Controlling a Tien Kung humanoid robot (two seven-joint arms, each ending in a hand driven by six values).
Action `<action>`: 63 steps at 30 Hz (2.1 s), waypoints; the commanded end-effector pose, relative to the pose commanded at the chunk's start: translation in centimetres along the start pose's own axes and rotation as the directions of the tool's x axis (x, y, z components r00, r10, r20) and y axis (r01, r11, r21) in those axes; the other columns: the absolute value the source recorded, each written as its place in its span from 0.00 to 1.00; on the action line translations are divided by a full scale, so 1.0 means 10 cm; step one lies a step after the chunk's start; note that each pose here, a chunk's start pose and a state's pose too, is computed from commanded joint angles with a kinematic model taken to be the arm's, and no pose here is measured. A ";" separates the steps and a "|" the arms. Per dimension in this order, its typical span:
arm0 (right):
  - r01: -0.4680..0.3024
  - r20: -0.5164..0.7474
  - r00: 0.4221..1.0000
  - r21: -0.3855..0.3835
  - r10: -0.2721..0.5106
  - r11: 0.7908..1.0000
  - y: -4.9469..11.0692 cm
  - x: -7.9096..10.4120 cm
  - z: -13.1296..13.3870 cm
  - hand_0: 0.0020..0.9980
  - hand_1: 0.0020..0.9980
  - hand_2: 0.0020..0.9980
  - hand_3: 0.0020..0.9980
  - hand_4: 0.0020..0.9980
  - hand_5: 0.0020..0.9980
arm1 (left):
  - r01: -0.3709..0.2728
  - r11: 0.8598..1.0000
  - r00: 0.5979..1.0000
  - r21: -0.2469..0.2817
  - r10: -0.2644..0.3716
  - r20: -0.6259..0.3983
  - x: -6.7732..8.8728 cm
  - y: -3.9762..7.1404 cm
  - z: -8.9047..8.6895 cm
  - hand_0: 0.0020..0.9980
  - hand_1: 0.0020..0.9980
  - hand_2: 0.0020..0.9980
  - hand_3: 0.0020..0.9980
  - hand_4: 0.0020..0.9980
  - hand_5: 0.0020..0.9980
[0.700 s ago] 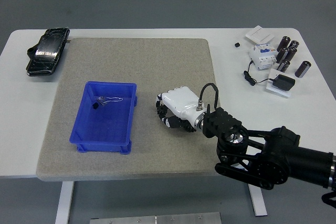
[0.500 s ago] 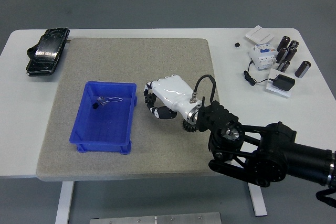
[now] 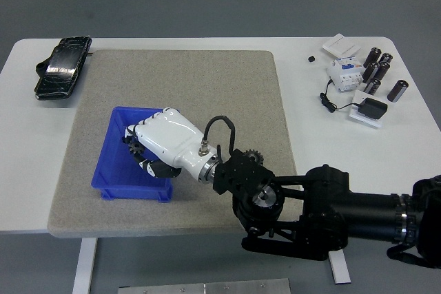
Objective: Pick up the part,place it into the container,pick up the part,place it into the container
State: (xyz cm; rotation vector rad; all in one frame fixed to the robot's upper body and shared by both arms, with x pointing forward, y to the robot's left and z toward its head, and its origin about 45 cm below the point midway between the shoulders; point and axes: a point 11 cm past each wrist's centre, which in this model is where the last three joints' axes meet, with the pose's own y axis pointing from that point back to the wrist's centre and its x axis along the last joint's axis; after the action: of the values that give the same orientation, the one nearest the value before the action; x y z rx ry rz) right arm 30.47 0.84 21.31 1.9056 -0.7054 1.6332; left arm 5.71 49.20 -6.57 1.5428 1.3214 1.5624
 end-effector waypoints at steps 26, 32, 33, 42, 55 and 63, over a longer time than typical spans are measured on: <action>0.040 0.056 0.998 -0.050 -0.037 0.998 0.00 -0.10 0.12 0.83 0.86 0.85 0.83 0.75 0.37 | -0.003 1.000 1.000 -0.015 0.003 0.003 0.00 0.01 0.03 0.74 0.71 0.71 0.62 0.69 0.42; -0.053 0.159 0.985 -0.128 0.073 0.990 0.08 0.12 0.36 0.71 0.76 0.80 0.79 0.74 0.36 | -0.003 1.000 1.000 -0.016 0.003 0.003 -0.01 0.00 0.03 0.74 0.71 0.71 0.62 0.68 0.41; -0.064 0.164 0.982 -0.152 0.089 0.986 0.11 0.16 0.44 0.71 0.76 0.80 0.79 0.74 0.36 | -0.003 1.000 1.000 -0.016 0.003 0.003 -0.01 0.00 0.03 0.74 0.71 0.71 0.62 0.68 0.41; -0.004 0.120 0.991 -0.405 0.058 0.914 0.62 0.36 1.14 0.61 0.73 0.83 0.89 0.74 0.36 | -0.002 1.000 1.000 -0.013 0.002 -0.006 0.00 -0.01 -0.01 0.74 0.71 0.71 0.62 0.68 0.41; 0.191 0.150 0.980 -0.528 -0.131 0.827 1.13 -0.12 1.51 0.48 0.72 0.87 0.93 0.77 0.38 | -0.007 1.000 1.000 -0.019 0.007 -0.007 0.02 -0.02 0.00 0.74 0.71 0.71 0.60 0.67 0.40; 0.254 0.196 0.965 -0.519 -0.176 0.816 1.23 -0.36 1.46 0.46 0.70 0.88 0.93 0.78 0.40 | -0.010 1.000 1.000 -0.016 0.010 -0.007 0.03 -0.02 -0.02 0.74 0.71 0.70 0.60 0.66 0.40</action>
State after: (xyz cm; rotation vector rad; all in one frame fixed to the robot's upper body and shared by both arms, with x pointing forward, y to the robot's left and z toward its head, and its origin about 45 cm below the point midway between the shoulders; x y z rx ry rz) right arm 31.96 -17.87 16.57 1.6138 -0.8626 1.0202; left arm 5.47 49.48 -6.60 1.5376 1.3038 1.5818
